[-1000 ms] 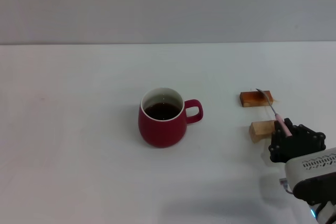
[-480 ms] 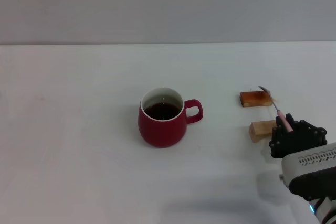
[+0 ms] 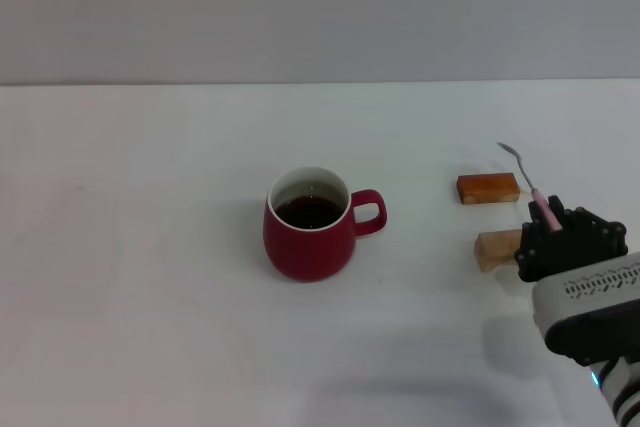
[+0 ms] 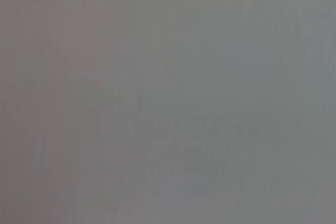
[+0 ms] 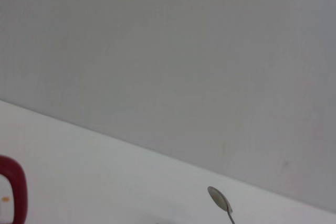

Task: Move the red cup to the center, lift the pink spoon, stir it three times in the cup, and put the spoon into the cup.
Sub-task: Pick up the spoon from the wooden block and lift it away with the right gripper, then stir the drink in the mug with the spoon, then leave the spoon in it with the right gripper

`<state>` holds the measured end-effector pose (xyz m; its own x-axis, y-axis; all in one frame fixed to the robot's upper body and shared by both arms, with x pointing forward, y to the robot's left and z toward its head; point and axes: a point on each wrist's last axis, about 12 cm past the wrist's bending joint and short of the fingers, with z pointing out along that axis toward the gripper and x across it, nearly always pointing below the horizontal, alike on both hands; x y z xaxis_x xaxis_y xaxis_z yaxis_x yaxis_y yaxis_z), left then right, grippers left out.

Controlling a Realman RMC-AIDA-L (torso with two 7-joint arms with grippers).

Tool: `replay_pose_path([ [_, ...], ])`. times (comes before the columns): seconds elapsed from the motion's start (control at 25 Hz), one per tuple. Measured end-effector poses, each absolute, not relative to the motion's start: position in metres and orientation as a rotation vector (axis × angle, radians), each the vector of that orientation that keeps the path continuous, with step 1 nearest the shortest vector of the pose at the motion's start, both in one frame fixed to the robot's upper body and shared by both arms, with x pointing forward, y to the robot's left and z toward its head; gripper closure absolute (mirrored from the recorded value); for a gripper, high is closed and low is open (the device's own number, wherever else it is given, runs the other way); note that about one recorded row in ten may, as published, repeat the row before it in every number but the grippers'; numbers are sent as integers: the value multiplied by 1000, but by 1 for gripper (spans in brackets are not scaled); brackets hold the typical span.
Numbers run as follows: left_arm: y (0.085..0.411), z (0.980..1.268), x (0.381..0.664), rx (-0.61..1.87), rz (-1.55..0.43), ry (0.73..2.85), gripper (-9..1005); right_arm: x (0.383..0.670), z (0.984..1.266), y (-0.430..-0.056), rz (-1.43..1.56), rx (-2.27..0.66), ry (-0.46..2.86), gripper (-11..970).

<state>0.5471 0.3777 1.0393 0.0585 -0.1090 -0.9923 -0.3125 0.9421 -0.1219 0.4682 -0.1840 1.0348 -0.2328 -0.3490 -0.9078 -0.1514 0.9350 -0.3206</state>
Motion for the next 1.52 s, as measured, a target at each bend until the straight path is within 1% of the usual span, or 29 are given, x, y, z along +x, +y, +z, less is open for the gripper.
replay_pose_path([
  [0.28, 377, 1040, 548, -341, 157, 1512, 421, 475, 1049, -181, -220, -399, 1761, 823],
  [0.4, 377, 1040, 548, -342, 157, 1514, 421, 480, 1061, -179, -203, -403, 1725, 822],
  [0.48, 377, 1040, 548, -342, 157, 1515, 421, 481, 1065, -178, -200, -408, 1718, 822],
  [0.52, 377, 1040, 548, -342, 157, 1515, 421, 484, 1071, -176, -194, -416, 1709, 822],
  [0.6, 377, 1040, 548, -342, 157, 1515, 421, 485, 1074, -175, -186, -416, 1708, 822],
  [0.88, 377, 1040, 549, -343, 154, 1513, 421, 496, 1101, -172, -64, -391, 1693, 822],
  [0.92, 377, 1040, 549, -343, 152, 1514, 421, 497, 1110, -169, -45, -398, 1674, 822],
  [1.24, 376, 1041, 553, -350, 148, 1520, 420, 501, 1132, -161, 31, -414, 1627, 822],
  [1.52, 375, 1042, 555, -352, 147, 1523, 420, 503, 1161, -152, 113, -435, 1552, 822],
])
